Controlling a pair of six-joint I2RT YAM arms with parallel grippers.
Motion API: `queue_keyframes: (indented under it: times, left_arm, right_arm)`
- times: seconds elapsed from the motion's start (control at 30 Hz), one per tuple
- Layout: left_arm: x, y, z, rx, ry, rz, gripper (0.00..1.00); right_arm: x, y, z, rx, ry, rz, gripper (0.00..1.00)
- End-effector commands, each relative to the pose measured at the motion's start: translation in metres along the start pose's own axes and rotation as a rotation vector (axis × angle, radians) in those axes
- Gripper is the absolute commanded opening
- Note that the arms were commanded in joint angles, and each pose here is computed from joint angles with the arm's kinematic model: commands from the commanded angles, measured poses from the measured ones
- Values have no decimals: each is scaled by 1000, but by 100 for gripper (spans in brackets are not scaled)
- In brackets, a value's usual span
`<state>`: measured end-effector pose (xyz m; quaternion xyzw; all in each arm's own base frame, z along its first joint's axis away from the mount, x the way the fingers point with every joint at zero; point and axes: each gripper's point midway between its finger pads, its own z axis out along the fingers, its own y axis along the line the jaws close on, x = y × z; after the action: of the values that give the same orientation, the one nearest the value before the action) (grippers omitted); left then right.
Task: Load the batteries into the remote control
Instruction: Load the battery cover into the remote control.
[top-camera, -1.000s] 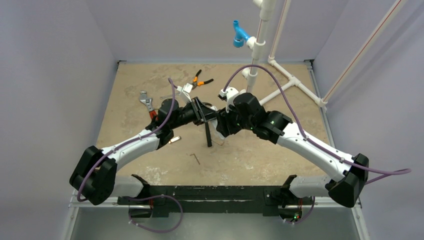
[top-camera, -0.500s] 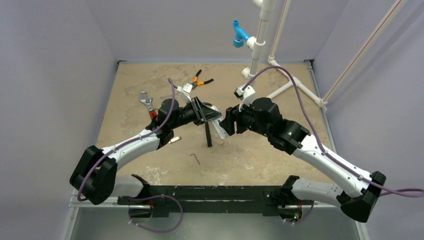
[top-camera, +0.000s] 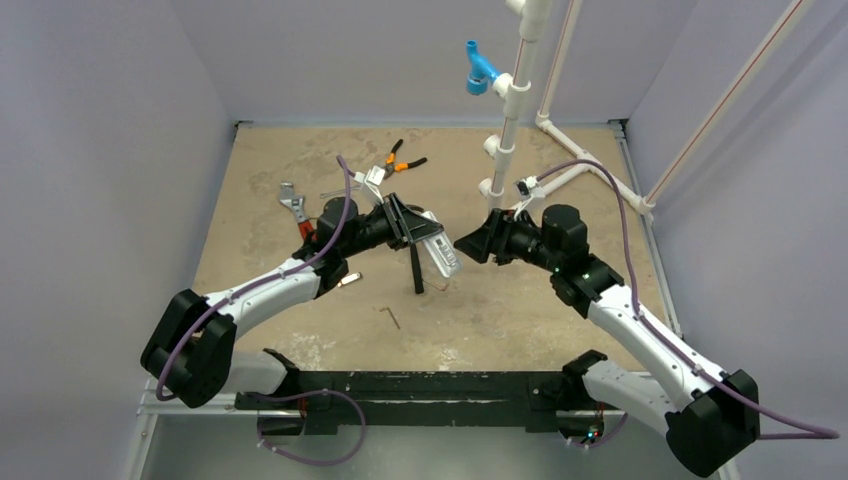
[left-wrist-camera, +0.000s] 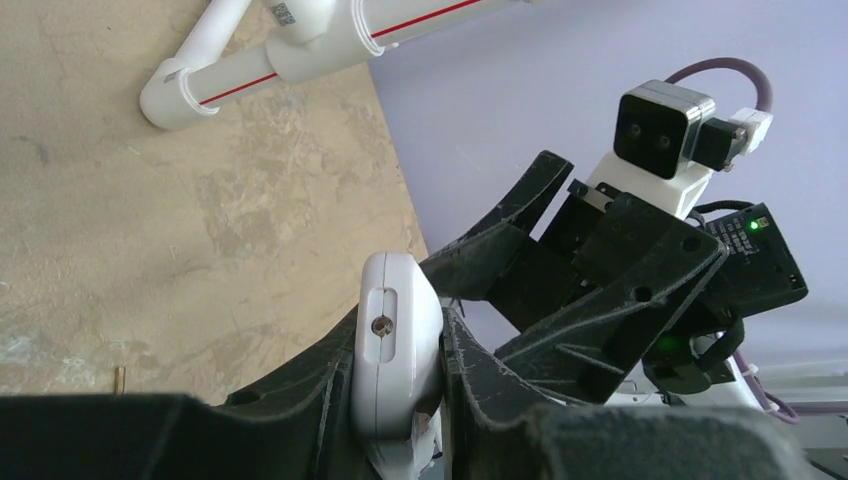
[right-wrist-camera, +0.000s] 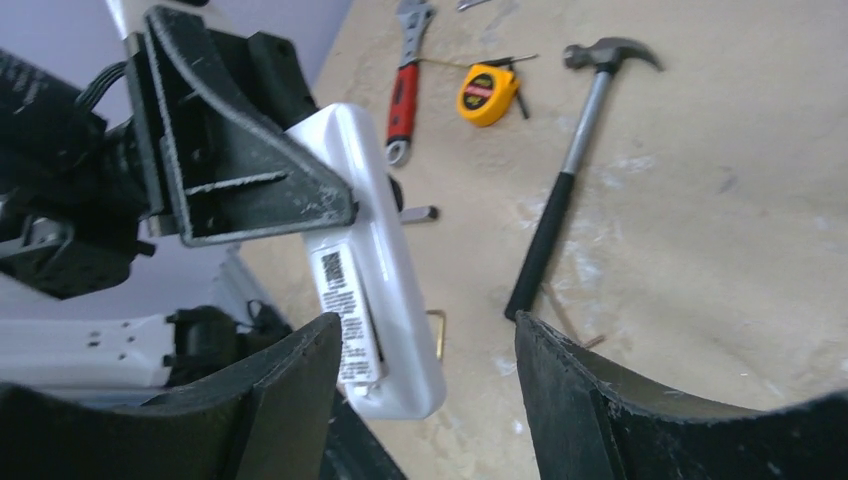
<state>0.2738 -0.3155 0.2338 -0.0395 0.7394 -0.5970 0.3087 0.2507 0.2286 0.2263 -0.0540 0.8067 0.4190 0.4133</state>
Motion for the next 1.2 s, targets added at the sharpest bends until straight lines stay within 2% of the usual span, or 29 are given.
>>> queue_keyframes:
  times: [0.0,0.2,0.73,1.17]
  left_arm:
    - [-9,-26,1,85,-20,23,0]
    - [-9,-26,1,86,-18,25,0]
    - [-8,-27,2,89,-12,28,0]
    - [-8,-26,2,91,-13,25,0]
  right_arm:
    - [-12,42,-8,-235,-66,67,63]
    - [-2,37,-7,-254,-58,111,64]
    - [18,27,3,-225,66,77,65]
    - [19,24,7,-218,80,68,59]
